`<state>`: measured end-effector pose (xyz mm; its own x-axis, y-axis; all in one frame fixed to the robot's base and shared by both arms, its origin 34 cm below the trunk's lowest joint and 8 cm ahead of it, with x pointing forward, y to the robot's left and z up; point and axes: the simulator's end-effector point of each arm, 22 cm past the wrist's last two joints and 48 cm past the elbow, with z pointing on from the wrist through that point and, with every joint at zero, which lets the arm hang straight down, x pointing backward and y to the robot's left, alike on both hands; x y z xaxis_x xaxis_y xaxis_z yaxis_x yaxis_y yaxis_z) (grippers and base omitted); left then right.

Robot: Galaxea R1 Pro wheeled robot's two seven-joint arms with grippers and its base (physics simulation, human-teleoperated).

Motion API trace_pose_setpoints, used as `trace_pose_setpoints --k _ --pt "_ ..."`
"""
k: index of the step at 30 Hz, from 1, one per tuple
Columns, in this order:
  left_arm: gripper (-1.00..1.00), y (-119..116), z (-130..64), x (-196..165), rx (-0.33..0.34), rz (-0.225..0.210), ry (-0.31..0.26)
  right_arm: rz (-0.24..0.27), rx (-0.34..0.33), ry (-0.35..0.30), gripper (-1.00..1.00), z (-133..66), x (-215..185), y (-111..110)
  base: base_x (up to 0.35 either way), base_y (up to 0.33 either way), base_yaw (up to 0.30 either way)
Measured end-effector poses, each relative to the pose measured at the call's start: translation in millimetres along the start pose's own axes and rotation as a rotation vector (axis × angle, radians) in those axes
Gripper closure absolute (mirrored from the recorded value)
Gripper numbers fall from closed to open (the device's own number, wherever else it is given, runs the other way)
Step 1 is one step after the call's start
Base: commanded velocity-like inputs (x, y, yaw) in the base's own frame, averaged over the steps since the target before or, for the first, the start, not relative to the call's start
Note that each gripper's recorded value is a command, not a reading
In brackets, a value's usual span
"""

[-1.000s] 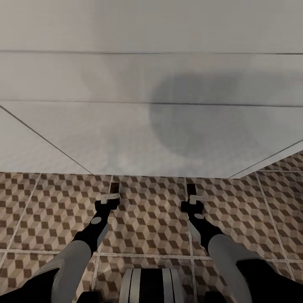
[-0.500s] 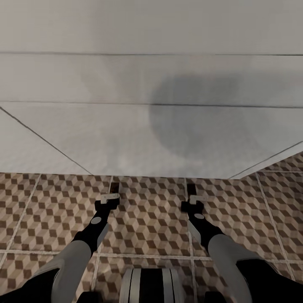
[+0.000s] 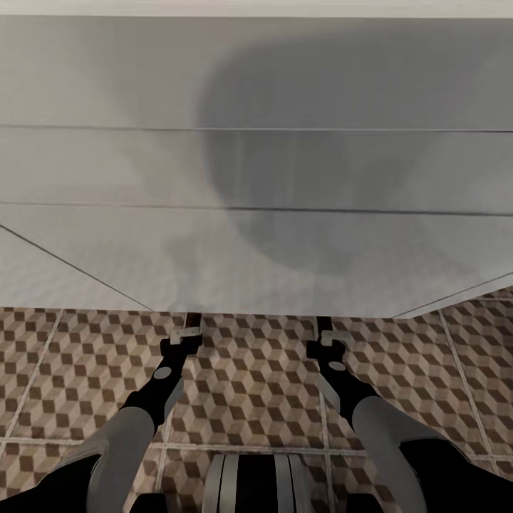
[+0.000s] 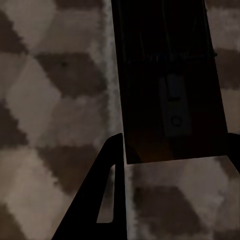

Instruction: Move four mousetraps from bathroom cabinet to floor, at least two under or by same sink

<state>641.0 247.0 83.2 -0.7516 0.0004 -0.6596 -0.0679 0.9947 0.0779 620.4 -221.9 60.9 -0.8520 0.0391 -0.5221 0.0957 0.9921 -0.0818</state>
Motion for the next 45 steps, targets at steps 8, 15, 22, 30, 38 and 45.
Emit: trace_pose_setpoints --k 8,15,22,30,38,45 --pt "1.00 -0.2 0.0 -0.2 0.001 0.001 0.000 0.001 0.001 0.000 1.00 0.0 0.1 -0.3 0.003 0.000 0.000" --pt "1.00 0.6 0.1 -0.4 0.000 0.002 -0.001 0.002 0.001 -0.001 1.00 0.2 -0.4 -1.1 0.000 0.000 0.000" --pt "1.00 0.5 0.1 -0.1 0.000 0.001 0.000 0.001 0.002 -0.001 1.00 0.3 -0.5 -1.5 0.016 0.000 0.000" --pt "1.00 0.3 -0.2 0.8 0.001 0.002 0.002 0.001 0.002 -0.001 1.00 0.1 -0.7 -1.5 0.194 0.000 0.000" --pt "1.00 0.6 0.0 0.6 0.000 0.002 0.001 0.001 0.001 -0.001 1.00 0.3 -0.5 -1.4 0.041 0.000 0.000" --pt "1.00 0.6 0.0 0.5 0.000 0.002 0.001 0.001 0.002 -0.001 1.00 0.3 -0.5 -1.4 0.004 0.000 0.000"
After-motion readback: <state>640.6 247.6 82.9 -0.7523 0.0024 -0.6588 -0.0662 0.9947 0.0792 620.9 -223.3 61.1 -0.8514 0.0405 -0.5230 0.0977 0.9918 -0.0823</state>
